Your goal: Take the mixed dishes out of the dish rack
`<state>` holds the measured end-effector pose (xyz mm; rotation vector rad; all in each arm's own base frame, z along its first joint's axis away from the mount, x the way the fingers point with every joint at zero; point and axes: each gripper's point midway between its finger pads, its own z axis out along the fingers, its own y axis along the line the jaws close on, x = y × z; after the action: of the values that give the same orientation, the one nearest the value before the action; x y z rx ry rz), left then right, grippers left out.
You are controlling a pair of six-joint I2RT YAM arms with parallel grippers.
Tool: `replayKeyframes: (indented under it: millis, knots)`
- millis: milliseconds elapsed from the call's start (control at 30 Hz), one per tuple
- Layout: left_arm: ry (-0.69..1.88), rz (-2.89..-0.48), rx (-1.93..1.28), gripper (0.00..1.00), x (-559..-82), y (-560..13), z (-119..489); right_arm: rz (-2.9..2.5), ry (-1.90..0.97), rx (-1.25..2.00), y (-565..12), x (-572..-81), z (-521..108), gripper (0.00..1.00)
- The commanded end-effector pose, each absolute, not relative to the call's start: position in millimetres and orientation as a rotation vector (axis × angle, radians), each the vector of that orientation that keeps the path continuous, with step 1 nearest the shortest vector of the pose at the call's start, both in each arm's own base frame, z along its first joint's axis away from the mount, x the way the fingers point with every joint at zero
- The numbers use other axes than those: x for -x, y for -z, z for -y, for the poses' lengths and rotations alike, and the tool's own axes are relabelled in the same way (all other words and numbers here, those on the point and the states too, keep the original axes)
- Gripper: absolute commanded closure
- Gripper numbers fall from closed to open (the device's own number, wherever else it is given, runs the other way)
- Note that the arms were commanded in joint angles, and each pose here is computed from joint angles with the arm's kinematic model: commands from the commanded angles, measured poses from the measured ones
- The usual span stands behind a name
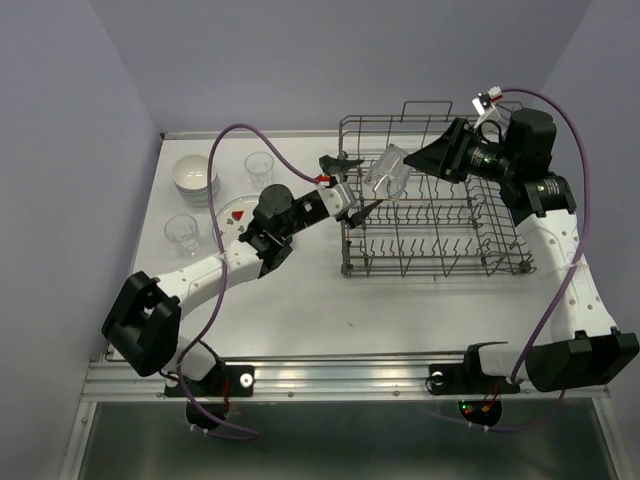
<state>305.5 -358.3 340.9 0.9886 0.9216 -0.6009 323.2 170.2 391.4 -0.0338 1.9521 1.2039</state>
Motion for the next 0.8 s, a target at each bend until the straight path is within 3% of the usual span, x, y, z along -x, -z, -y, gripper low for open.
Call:
replayKeyframes:
  millis: [0, 100, 200, 233, 367, 400, 433, 500, 600, 633, 733, 767]
  knots:
    - [0.63, -0.762, -0.909, 0.03, -294.3, -399.9, 359.3, -1.831, -1.287, 0.14, -424.9, -304.5, -179.0, 0.99]
    - [0.653, -0.765, -0.892, 0.12, -295.6, -403.8, 361.1, -1.835, -1.302, 0.138, -422.6, -302.0, -179.9, 0.99]
    - [0.692, -0.753, -0.885, 0.3, -291.7, -408.6, 363.9, -1.846, -1.332, 0.131, -417.6, -298.3, -181.7, 0.99]
    - [0.697, -0.747, -0.89, 0.46, -290.6, -408.7, 365.0, -1.84, -1.344, 0.14, -417.8, -297.4, -182.7, 0.99]
    - [0.727, -0.738, -0.899, 0.78, -286.5, -411.2, 367.2, -1.854, -1.346, 0.115, -410.8, -298.0, -182.1, 0.99]
    - [0.73, -0.729, -0.911, 0.92, -283.0, -410.2, 366.7, -1.857, -1.348, 0.112, -409.5, -297.8, -182.2, 0.99]
    - [0.74, -0.724, -0.92, 1.0, -277.5, -409.5, 365.4, -1.861, -1.348, 0.105, -408.2, -298.9, -182.0, 0.99]
    - [0.742, -0.699, -0.927, 1.0, -268.3, -415.4, 360.0, -1.868, -1.343, 0.096, -404.8, -301.4, -181.7, 0.95]
    - [0.76, -0.726, -0.88, 1.0, -264.9, -420.9, 351.0, -1.866, -1.34, 0.098, -402.8, -304.9, -181.8, 0.63]
    - [0.799, -0.762, -0.84, 1.0, -265.2, -422.7, 348.9, -1.862, -1.328, 0.091, -402.4, -307.5, -180.9, 0.41]
    - [0.817, -0.907, -0.72, 1.0, -279.4, -425.9, 338.9, -1.842, -1.283, 0.104, -404.3, -309.5, -177.9, 0.0]
    - [0.83, -0.966, -0.64, 1.0, -286.8, -431.8, 333.2, -1.83, -1.26, 0.124, -405.8, -309.5, -176.7, 0.0]
